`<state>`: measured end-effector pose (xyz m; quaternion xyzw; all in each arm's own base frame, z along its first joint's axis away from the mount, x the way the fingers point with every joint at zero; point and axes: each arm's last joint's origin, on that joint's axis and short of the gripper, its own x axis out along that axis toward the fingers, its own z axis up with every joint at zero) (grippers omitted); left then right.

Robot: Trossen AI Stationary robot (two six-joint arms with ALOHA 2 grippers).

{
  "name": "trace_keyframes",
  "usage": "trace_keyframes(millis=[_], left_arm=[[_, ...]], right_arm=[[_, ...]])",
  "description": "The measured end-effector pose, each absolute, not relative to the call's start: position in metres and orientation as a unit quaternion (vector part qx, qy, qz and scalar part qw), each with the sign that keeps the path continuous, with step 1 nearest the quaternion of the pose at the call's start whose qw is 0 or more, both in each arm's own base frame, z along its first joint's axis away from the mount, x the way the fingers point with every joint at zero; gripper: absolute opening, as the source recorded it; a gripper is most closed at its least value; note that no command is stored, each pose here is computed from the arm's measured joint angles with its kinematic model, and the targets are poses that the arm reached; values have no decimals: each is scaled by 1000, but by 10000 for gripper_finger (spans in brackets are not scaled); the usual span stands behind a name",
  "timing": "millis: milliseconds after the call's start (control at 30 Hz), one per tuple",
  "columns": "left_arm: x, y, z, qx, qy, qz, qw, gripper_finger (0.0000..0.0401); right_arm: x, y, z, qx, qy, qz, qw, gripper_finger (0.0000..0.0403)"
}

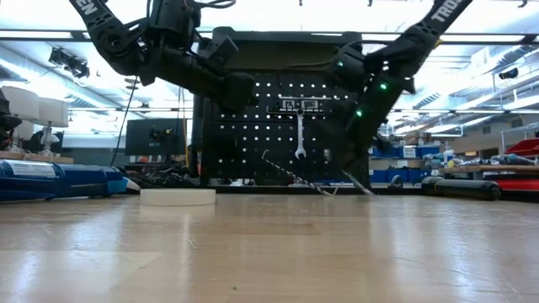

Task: Hang tools onto peg board
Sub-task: Unhang the right wrench from the peg board, then unhang the wrench from the peg board

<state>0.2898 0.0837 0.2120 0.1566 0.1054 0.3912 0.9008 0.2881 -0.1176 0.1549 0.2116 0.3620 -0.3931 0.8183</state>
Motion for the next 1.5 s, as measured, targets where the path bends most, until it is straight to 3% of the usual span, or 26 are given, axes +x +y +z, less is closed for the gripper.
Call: trace_keyframes(millis=[200,567,667,1067,1500], left_arm=[[290,83,212,161,106,389,901,211],[290,82,213,158,99,388,903,211],[291,82,214,158,96,382,906,211],[290,82,212,161,107,385,902,211],[290,83,212,162,111,397,896,211]], right_arm=[[292,-105,152,205,350,-368,837,118],[317,-127,199,46,93,-436,894,184],[326,-133,206,5,36,-466,884,197],[377,-178,186,-57,50,-571,818,229],[382,-195,181,-3,0,-618,786,236]])
